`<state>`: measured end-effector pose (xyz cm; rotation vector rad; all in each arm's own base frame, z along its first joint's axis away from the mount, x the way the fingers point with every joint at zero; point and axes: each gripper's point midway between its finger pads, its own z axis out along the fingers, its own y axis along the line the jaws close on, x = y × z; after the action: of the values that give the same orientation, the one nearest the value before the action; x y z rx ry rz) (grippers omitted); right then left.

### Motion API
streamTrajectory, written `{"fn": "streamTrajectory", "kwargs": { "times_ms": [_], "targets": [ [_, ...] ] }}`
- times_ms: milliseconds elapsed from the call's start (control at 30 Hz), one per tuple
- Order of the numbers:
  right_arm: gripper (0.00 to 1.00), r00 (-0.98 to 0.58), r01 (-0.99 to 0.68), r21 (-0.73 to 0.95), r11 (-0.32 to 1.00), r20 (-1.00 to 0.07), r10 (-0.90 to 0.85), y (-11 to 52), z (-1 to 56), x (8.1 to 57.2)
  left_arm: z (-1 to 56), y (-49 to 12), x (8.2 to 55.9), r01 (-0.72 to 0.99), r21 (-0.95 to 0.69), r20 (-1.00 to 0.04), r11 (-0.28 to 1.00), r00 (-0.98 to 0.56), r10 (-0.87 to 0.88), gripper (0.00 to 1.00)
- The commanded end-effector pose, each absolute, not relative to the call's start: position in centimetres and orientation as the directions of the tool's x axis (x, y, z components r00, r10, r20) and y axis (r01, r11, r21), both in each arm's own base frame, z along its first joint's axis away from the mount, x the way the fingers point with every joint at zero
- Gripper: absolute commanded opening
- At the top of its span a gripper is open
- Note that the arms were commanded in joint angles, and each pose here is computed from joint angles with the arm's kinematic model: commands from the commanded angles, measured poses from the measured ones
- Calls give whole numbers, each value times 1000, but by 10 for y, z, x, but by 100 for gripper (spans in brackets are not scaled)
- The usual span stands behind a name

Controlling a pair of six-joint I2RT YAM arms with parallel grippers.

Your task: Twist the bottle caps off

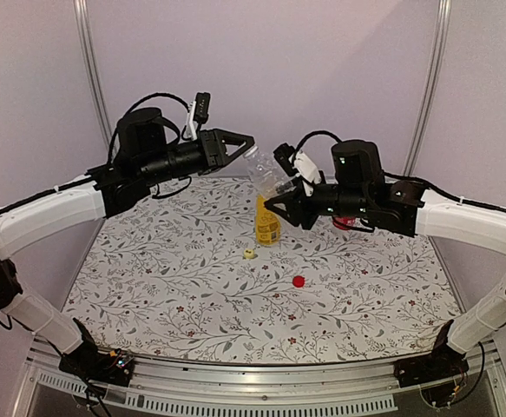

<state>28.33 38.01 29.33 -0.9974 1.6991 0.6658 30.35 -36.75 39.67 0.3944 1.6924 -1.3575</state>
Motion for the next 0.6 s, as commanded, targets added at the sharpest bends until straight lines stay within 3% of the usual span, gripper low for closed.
{"fn": "streamTrajectory", "kwargs": {
  "times_ms": [0, 100, 200, 400, 567],
  "targets": [
    [30, -141, -700, -186, 689, -911, -389, 359, 283, 323, 375, -386, 307, 603, -712, -700, 359, -646, -304, 11],
    [30, -133, -677, -217, 703, -904, -407, 357, 280, 328, 369, -390, 314, 582, -715, -694, 388, -659, -289, 16],
    [30, -128, -695, -203, 690, -909, -396, 360, 278, 324, 370, -393, 317, 586, -706, -701, 398, -656, -278, 30],
    [30, -112, -790, -131, 599, -929, -351, 372, 280, 300, 376, -381, 314, 636, -648, -758, 419, -591, -276, 70],
    [30, -124, -870, -56, 491, -937, -327, 379, 279, 277, 393, -351, 303, 730, -561, -827, 390, -466, -315, 96]
  ]
}}
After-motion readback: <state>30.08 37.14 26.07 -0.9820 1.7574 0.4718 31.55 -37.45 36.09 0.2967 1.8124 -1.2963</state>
